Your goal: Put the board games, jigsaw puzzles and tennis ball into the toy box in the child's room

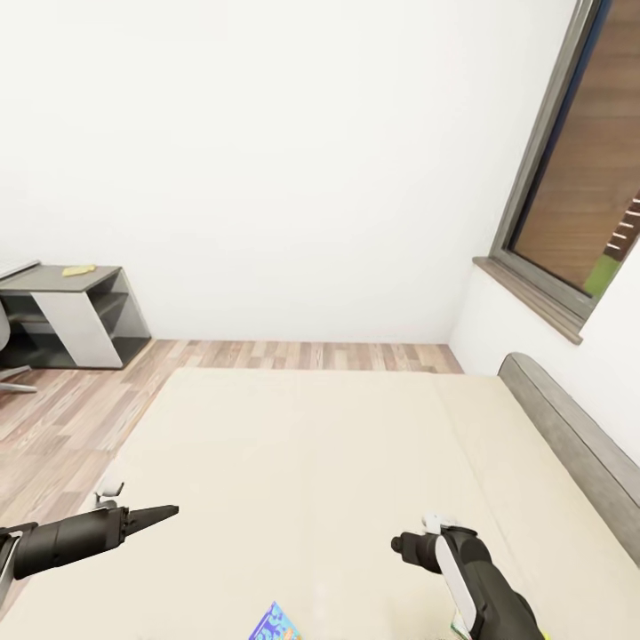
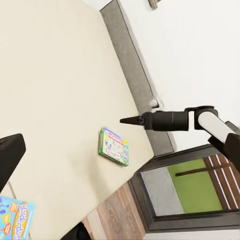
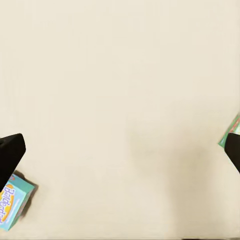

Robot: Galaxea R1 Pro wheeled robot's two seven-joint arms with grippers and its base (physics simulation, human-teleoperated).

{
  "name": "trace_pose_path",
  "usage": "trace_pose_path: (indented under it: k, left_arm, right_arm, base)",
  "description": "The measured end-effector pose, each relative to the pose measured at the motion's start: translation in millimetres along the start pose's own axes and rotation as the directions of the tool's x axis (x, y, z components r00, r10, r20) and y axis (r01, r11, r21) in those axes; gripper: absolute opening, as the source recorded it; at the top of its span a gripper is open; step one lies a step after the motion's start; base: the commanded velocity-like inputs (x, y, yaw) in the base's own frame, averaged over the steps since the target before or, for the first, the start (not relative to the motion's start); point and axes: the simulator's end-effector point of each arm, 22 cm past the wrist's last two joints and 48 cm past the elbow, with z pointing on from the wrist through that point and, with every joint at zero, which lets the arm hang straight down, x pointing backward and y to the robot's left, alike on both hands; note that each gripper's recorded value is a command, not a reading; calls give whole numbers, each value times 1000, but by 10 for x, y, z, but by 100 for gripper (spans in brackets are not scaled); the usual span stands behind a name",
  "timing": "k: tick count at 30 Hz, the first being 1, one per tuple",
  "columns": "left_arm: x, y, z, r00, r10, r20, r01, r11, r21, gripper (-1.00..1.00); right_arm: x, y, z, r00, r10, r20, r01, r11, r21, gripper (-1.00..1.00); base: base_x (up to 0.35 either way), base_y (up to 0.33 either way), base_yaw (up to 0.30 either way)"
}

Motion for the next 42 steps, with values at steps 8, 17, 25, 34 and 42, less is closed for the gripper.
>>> trace_pose_path:
  k: [8,17,25,34,42]
  left_arm:
    - [28,48,17,1000,-11,-6,11,1000,-5,100]
    - [63,102,37,1000,-24,-14,24,1000,-10,100]
    - [94,147,56,999,-35,-20,35,999,-14,100]
    - [131,199,78,998,-48,-28,48,999,-19,100]
    - [164,243,96,998,-60,-34,59,998,-23,100]
  right_arm:
    - [168,-37,107,999,4,-52,-3,1000,8,100]
    - [271,-67,172,997,6,-80,-5,1000,14,100]
    - [428,-113,270,992,10,-123,-7,1000,24,100]
    - [556,-149,408,988,14,-155,-9,999,35,100]
    - [562,-179,465,990,16,-141,-10,999,41,100]
  base:
    - [0,0,0]
    - [0,0,0]
    - [0,0,0]
    - [0,0,0]
    - [0,0,0]
